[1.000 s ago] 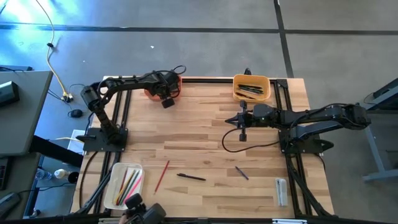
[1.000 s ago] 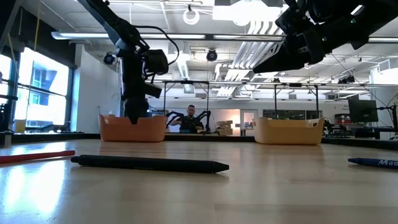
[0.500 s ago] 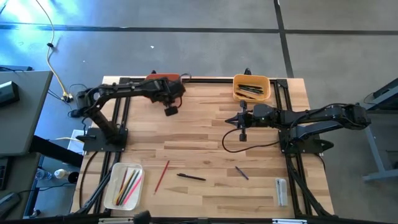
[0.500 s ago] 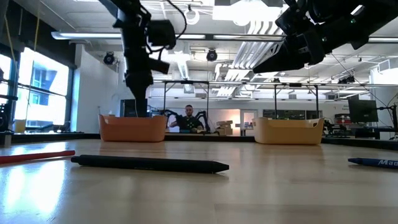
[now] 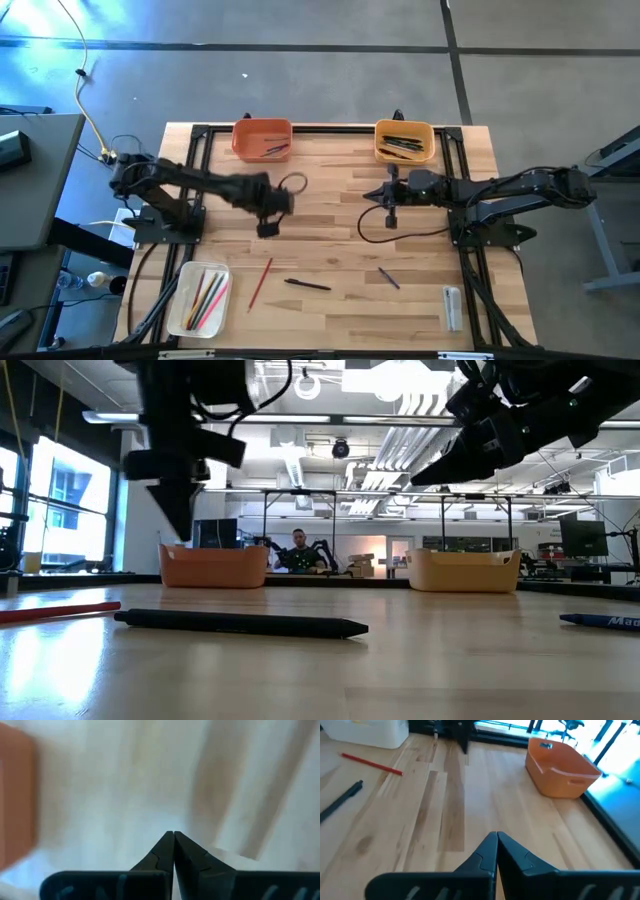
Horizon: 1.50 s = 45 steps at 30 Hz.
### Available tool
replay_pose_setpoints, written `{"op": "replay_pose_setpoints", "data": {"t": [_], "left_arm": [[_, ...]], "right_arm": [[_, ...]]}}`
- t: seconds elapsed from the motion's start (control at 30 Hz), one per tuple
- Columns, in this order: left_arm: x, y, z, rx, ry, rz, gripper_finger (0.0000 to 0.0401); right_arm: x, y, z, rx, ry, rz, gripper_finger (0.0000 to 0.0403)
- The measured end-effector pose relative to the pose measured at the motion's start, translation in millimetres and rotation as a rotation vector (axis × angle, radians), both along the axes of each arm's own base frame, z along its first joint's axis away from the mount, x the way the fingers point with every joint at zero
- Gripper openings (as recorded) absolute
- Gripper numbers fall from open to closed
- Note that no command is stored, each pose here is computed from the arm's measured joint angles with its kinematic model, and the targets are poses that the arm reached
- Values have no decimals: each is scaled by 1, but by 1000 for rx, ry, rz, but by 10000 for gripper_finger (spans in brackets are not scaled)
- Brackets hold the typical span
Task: Sort crayons/erasers/pens/pencils in bins
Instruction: Put the red colored pencil into the white bin
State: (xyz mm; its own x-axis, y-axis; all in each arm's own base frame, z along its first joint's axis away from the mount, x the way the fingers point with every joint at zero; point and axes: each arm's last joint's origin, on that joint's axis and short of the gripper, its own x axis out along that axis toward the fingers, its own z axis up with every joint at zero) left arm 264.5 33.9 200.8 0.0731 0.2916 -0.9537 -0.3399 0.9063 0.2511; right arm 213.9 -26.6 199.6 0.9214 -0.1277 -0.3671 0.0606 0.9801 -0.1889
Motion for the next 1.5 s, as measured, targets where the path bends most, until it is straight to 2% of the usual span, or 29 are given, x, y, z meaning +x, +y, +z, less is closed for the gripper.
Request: {"op": "replay_pose_setpoints", "data": {"t": [0.13, 0.33, 0.57, 0.73, 0.9, 1.2, 1.37, 1.5], "left_arm": [[-4, -33, -13, -58, -12, 8, 0], [-7, -79, -16, -117, -85, 40, 0], [-16, -122, -17, -174, -168, 238, 4], [-16, -144, -19, -249, -275, 336, 30], [-16, -154, -32, -338, -367, 419, 71], [-20, -156, -67, -274, -297, 436, 142], [-18, -157, -70, -258, -296, 397, 157], [-19, -153, -69, -239, -266, 353, 147]], "right_arm": [[-2, 0, -4, 66, -3, -26, 0], [-5, 1, -10, 104, -15, -38, 0], [-3, 13, -9, 100, -33, 13, 0], [-2, 24, -7, 86, -48, 72, 0], [-2, 32, -7, 78, -48, 111, 0], [-2, 36, -7, 77, -46, 133, 0], [-2, 36, -7, 77, -46, 133, 0], [-2, 36, -7, 77, -46, 133, 0]]}}
